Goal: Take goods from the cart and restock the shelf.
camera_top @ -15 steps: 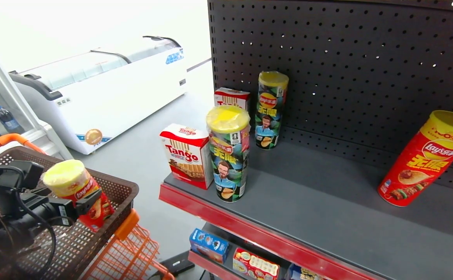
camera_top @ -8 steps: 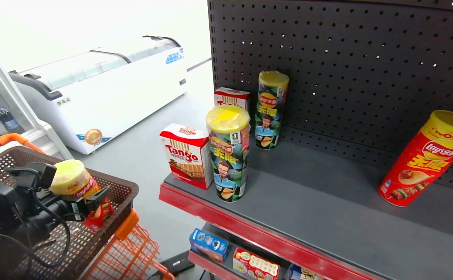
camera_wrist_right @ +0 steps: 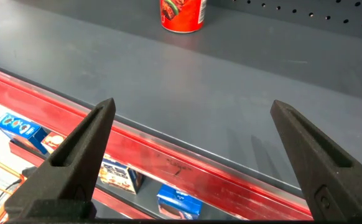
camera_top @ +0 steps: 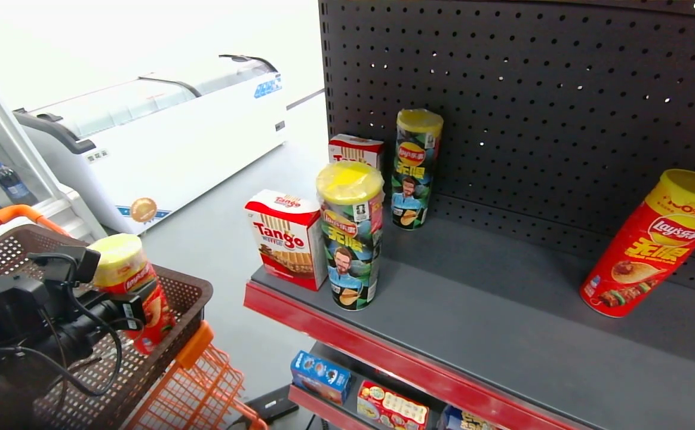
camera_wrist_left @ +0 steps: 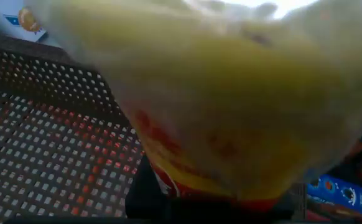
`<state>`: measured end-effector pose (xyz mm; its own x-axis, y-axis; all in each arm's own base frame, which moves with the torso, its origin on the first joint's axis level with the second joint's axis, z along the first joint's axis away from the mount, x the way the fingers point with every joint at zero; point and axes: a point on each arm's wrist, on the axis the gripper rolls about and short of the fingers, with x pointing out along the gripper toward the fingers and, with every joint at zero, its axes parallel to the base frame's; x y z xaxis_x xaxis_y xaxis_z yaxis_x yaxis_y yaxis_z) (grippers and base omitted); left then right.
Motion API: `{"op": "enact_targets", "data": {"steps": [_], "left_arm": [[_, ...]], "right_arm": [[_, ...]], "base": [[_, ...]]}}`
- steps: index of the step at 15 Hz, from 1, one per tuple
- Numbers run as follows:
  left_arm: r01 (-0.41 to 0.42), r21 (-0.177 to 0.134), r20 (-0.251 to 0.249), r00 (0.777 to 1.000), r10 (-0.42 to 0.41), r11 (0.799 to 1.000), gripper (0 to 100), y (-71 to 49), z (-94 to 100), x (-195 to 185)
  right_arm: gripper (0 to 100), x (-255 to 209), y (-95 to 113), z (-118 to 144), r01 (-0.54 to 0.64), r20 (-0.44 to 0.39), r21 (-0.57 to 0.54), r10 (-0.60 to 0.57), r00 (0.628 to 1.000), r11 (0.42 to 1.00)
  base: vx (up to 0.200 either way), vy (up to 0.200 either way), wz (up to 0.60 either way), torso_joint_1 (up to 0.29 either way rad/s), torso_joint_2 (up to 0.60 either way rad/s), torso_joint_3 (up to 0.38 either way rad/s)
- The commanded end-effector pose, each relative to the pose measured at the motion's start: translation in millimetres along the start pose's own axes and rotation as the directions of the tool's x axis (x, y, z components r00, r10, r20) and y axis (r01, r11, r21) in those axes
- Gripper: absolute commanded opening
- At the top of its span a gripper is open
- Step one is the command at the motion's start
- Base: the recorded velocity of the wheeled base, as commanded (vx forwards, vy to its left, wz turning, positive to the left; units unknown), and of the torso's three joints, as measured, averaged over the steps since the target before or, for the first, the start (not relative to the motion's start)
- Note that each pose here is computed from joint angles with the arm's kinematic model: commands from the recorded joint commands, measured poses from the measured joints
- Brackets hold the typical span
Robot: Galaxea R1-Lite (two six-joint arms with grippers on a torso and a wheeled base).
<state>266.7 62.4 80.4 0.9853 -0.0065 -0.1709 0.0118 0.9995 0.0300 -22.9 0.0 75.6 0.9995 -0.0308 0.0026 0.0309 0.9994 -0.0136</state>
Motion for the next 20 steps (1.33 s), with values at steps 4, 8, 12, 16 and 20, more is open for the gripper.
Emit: {"op": "enact_targets", "data": {"steps": [4, 8, 12, 16, 20], "left_arm": [[0.011, 0.018, 0.069, 0.998, -0.012, 1.0, 0, -5.7, 40.8, -7.4], [0.046, 0.052, 0.169, 0.984, -0.054, 0.998, 0, -16.4, 111.0, -44.7], [0.09, 0.073, 0.237, 0.966, -0.104, 0.993, 0, -32.3, 141.3, -69.1], [0.21, 0.094, 0.234, 0.945, -0.227, 0.973, 0, -58.5, 136.0, -100.1], [0.468, 0.124, 0.226, 0.845, -0.484, 0.875, 0, -76.3, 135.5, -107.5]], "right_arm": [[100, 0.1, 0.0, 0.1, 0.0, -0.001, 0.0, 0.0, 1.0, 1.0], [100, 0.1, 0.0, 0.1, 0.0, -0.001, 0.0, 0.0, 1.0, 1.0], [100, 0.1, 0.0, 0.1, 0.0, -0.001, 0.0, 0.0, 1.0, 1.0], [100, 0.1, 0.0, 0.1, 0.0, -0.001, 0.0, 0.0, 1.0, 1.0], [100, 0.1, 0.0, 0.1, 0.0, -0.001, 0.0, 0.0, 1.0, 1.0]], "base": [[0.0, 0.0, 0.0, 0.0, 0.0, 0.0], [0.0, 0.0, 0.0, 0.0, 0.0, 0.0], [0.0, 0.0, 0.0, 0.0, 0.0, 0.0], [0.0, 0.0, 0.0, 0.0, 0.0, 0.0], [0.0, 0.0, 0.0, 0.0, 0.0, 0.0]]}}
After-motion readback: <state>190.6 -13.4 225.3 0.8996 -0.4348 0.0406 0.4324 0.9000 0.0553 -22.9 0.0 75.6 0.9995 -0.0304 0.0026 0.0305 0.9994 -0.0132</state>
